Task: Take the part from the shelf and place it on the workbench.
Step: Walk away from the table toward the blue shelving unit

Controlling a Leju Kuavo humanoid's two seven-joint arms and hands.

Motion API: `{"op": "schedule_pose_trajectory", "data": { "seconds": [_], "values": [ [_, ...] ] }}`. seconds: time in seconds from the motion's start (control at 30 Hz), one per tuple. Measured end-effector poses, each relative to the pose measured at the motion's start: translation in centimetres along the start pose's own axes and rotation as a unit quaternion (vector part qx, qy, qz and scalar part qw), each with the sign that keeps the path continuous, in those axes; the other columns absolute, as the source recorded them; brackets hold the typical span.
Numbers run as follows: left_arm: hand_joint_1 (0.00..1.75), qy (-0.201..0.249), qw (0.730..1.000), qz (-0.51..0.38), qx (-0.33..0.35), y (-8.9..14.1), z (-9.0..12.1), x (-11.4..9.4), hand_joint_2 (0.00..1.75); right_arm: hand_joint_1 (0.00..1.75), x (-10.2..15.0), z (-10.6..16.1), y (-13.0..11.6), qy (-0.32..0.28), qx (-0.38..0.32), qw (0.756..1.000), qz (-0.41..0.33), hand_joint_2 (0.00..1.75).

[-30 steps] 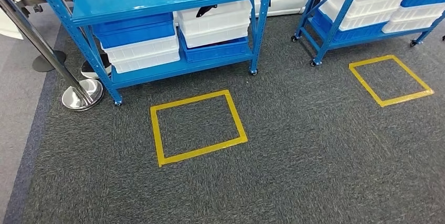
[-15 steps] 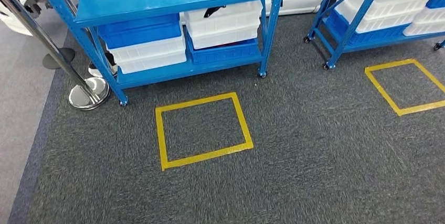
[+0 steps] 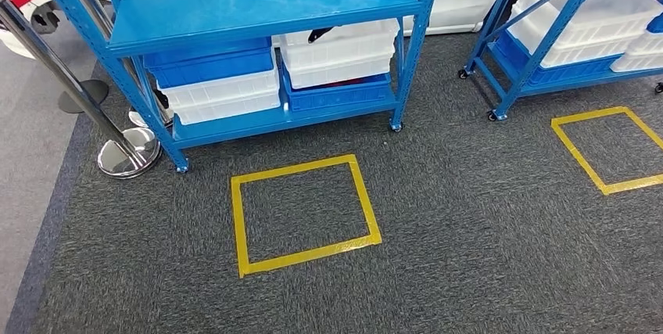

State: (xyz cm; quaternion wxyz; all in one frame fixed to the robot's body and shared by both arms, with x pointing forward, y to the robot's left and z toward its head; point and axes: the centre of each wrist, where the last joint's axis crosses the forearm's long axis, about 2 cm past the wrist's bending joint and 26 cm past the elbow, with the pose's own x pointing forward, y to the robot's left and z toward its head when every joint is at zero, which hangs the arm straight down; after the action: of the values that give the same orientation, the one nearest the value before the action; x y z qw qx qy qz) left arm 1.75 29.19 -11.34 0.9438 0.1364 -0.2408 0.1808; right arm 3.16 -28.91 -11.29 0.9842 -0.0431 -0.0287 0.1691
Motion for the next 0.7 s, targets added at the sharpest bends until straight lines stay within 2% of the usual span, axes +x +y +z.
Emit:
{"op": "schedule_pose_trajectory", "data": {
  "seconds": [0.17, 0.37, 0.7],
  "values": [
    [0.0, -0.001, 1.0, 0.001, 0.001, -0.1, 0.0, 0.1, 0.0, 0.0, 0.1, 0.0, -0.1, 0.0, 0.0, 1.0, 0.001, 0.0],
    [0.0, 0.002, 1.0, 0.001, -0.003, -0.3, 0.1, -0.2, 0.0, 0.0, -1.1, 0.0, 0.0, 0.012, 0.001, 1.0, 0.001, 0.0],
    [0.0, 0.001, 1.0, 0.001, -0.006, -0.5, 0.2, -0.1, 0.0, 0.0, -0.9, 0.0, -0.2, 0.011, -0.001, 1.0, -0.001, 0.0]
  ]
}}
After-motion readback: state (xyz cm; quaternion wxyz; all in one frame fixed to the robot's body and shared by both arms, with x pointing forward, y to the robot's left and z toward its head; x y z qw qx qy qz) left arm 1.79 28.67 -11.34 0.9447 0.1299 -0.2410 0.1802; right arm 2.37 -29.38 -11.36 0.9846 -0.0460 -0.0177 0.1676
